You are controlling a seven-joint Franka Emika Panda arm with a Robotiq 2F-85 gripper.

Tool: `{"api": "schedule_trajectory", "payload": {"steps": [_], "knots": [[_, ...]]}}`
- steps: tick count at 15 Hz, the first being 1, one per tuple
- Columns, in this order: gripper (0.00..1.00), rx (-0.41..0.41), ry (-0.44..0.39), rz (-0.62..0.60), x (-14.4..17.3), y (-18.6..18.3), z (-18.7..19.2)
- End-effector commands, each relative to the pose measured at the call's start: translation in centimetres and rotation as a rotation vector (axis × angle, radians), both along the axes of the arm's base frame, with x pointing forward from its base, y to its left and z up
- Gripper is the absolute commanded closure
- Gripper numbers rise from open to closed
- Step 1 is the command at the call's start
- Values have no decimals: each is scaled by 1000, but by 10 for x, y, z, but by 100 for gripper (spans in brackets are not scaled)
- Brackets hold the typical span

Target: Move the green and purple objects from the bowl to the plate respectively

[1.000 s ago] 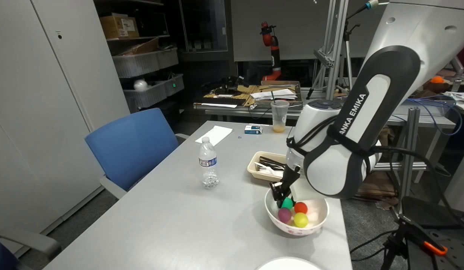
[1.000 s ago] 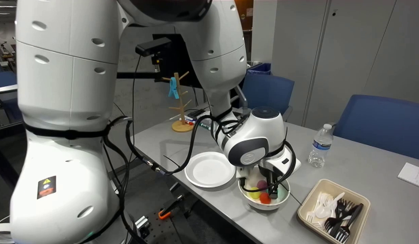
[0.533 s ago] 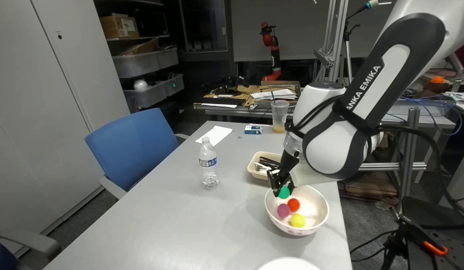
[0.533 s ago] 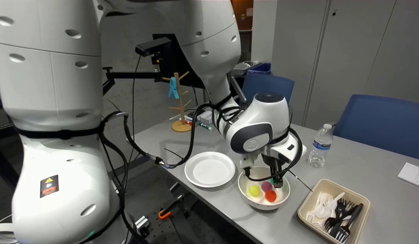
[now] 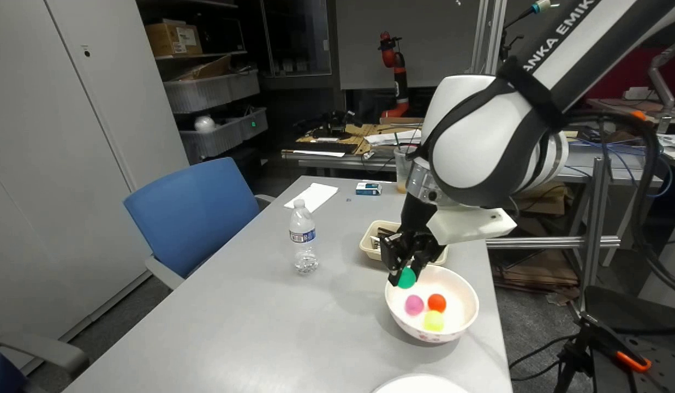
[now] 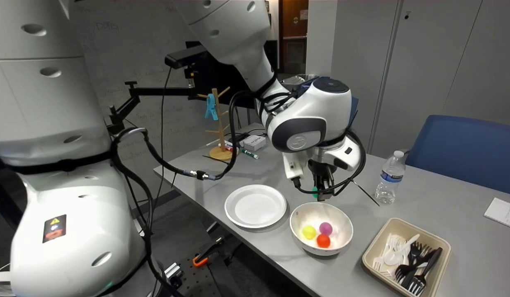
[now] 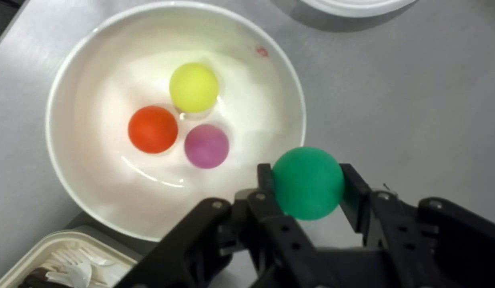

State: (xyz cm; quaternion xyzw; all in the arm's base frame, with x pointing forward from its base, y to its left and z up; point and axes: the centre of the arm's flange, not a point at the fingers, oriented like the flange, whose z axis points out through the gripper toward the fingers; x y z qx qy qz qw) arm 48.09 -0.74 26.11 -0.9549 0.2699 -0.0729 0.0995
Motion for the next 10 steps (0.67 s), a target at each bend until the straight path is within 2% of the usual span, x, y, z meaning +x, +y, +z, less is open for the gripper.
{"api": "schedule_trajectory", "payload": {"steps": [1,3,4,10], "knots": [[82,104,39,96,-7,-4,14],[82,157,72,141,-10,-2,16],[82,176,97,155,-36,31,19],[82,252,230,245,-71,77,-10]]}}
